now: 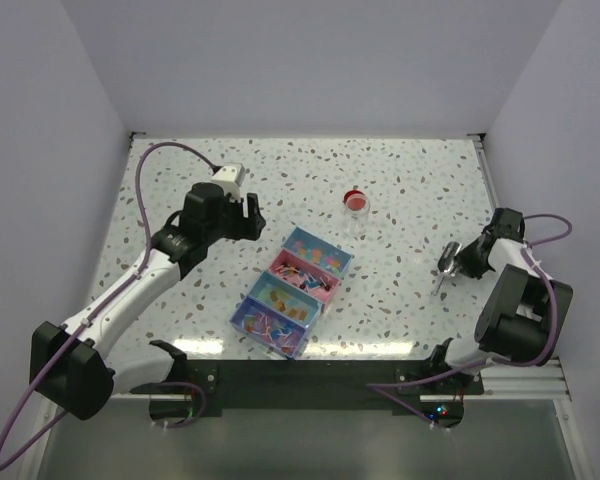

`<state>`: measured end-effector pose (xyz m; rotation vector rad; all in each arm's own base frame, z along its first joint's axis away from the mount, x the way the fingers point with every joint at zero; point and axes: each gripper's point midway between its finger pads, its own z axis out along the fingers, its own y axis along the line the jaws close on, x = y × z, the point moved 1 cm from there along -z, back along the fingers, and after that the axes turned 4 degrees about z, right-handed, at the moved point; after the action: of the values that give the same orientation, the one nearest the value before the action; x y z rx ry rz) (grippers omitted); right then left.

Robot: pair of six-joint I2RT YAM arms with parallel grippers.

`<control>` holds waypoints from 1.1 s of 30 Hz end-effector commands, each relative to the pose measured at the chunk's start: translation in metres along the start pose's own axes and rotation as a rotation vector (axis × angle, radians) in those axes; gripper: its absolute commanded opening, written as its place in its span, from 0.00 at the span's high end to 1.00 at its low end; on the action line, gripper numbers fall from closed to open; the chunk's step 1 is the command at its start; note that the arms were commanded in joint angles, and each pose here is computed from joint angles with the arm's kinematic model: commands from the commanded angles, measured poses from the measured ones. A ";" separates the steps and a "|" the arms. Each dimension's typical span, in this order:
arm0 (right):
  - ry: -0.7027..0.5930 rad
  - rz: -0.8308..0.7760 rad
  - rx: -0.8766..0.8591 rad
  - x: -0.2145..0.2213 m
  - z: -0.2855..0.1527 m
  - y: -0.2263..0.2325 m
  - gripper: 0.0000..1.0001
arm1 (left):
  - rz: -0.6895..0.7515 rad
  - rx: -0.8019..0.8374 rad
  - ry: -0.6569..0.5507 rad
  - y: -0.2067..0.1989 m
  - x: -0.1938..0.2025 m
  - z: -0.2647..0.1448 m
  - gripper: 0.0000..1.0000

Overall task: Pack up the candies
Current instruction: Pick up the spatula from the center of the board.

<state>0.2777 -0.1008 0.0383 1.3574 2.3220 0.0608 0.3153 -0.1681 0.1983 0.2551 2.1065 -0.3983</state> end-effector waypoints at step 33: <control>0.045 -1.226 -0.815 0.149 -0.177 0.179 1.00 | 0.076 0.394 0.109 -0.071 -0.035 0.040 0.29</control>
<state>0.2998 0.1134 0.1718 -0.2182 2.3944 0.4475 0.3435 -0.2357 0.2079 0.5186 2.1302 -0.6797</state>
